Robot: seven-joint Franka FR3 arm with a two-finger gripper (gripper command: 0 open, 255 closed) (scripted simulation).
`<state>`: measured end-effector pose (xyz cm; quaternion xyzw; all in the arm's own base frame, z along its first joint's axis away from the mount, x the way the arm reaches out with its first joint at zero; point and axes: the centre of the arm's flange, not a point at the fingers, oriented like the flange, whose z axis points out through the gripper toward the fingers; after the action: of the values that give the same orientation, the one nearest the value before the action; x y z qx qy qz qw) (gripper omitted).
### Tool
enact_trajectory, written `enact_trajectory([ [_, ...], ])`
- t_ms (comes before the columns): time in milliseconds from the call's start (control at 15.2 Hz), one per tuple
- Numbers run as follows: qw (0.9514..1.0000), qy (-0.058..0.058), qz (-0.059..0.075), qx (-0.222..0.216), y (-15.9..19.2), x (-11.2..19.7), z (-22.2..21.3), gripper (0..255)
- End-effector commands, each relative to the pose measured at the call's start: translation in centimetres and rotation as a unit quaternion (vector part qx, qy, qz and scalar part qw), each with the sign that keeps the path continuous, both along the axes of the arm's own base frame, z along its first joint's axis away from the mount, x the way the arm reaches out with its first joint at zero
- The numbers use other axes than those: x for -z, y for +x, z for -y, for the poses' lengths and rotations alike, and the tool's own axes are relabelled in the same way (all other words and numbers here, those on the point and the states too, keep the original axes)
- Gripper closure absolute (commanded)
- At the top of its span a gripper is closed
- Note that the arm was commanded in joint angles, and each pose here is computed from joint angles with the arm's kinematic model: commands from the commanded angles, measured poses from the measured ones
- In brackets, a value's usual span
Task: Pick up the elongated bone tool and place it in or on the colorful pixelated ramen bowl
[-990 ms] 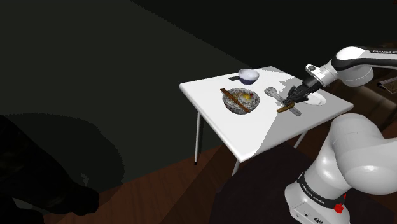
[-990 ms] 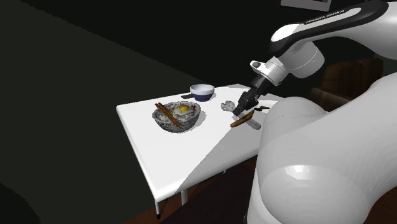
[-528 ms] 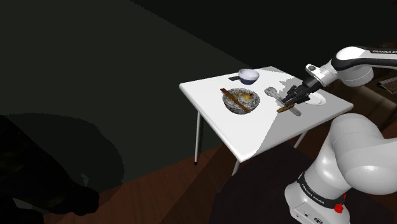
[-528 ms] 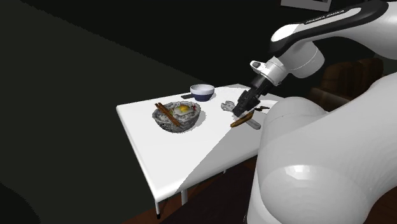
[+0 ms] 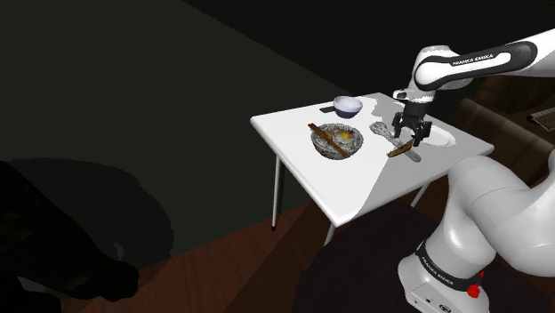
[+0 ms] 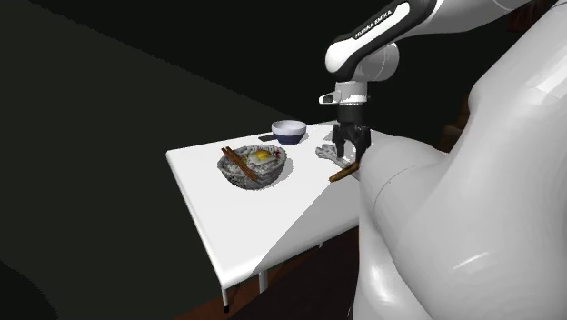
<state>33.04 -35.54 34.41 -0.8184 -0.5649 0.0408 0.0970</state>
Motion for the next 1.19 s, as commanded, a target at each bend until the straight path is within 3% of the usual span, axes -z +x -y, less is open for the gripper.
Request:
enact_trajectory([
  [0, 0.9999, -0.008, -0.006, -0.006, 0.0, 0.9, -0.1, 0],
  [264, 0.9999, -0.008, -0.006, -0.006, -0.4, 2.7, -0.3, 0],
  [792, 0.9999, -0.008, -0.006, -0.006, -0.4, 2.7, -0.3, 0],
  [858, 0.9999, -0.007, -0.006, -0.006, -0.4, 2.7, -0.2, 255],
  [1122, 0.9999, -0.008, -0.006, -0.006, -0.1, 2.4, -0.4, 255],
])
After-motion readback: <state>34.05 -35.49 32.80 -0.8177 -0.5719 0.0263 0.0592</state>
